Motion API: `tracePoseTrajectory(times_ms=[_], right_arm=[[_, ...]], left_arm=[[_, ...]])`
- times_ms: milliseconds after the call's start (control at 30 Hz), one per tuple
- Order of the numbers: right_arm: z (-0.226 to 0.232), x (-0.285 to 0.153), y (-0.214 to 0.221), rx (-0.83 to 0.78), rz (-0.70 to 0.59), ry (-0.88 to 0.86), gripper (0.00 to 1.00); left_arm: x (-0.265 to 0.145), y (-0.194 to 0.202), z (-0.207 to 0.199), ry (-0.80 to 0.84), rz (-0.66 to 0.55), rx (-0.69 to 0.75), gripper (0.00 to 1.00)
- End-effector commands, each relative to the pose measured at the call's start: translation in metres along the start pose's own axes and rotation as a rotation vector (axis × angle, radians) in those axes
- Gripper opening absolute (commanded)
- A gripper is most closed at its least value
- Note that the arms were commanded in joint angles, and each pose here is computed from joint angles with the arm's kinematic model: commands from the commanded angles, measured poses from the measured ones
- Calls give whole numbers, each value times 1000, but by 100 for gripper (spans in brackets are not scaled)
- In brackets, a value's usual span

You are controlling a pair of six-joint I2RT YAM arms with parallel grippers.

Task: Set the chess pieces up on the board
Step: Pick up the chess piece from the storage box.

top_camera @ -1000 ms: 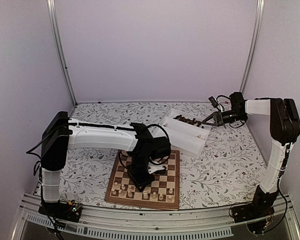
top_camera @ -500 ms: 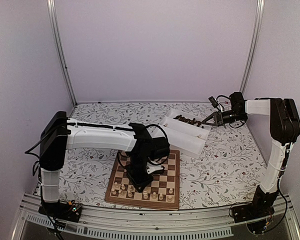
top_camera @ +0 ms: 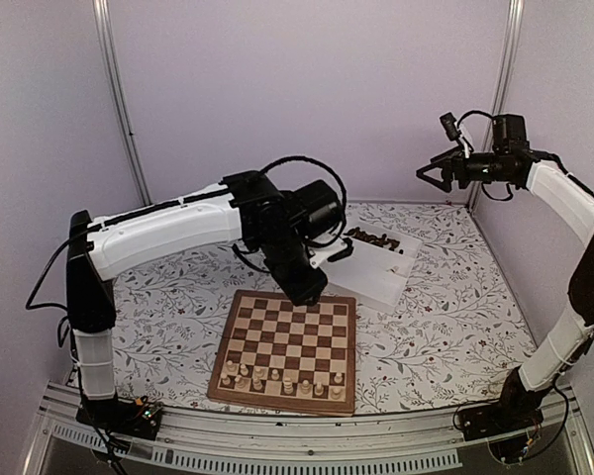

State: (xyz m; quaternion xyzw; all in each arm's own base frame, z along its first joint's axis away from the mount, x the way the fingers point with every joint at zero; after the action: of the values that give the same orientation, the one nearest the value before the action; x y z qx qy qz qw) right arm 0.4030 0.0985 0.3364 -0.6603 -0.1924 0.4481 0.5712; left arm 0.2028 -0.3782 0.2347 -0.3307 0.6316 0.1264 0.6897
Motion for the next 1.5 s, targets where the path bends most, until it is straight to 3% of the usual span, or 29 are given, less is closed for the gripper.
tracePoseTrajectory(times_ms=[0, 67, 167, 233, 300, 467, 567, 800, 1033, 1467], right_arm=[[2, -7, -13, -44, -69, 28, 99], [2, 1, -9, -58, -68, -38, 95], [-11, 22, 6, -6, -13, -76, 68], [-19, 41, 20, 12, 44, -65, 57], [-22, 58, 35, 23, 102, -44, 53], [-27, 98, 74, 18, 261, -3, 43], [-32, 117, 96, 46, 355, 5, 35], [-23, 136, 137, 11, 551, -4, 25], [-16, 139, 166, -92, 705, -92, 22], [-4, 141, 170, -409, 762, -229, 22]], left_arm=[[-40, -46, 53, -252, -290, 1, 44], [-49, -64, 73, -395, -424, -29, 54], [-53, -82, 102, -488, -596, -85, 85], [-46, -91, 120, -469, -680, -133, 95], [-33, -100, 142, -407, -701, -193, 94], [8, -116, 203, -163, -641, -360, 78], [36, -116, 220, 0, -618, -414, 74], [68, -112, 218, 92, -573, -424, 72], [76, -97, 209, 141, -542, -422, 72], [74, -84, 201, 187, -516, -410, 72]])
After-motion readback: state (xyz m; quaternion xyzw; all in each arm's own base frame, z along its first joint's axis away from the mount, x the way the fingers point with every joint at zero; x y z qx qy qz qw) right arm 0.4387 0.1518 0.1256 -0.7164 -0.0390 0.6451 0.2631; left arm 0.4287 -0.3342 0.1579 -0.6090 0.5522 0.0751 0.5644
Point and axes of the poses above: each gripper's point midway between its finger pads, its own x axis out along the fingers, its own z axis along the line the jaws close on, y = z × x, the point moved 7 cm from there along -x, back along the fingers, and after that the axes turned 5 degrees about -x, right-handed, at the moved point
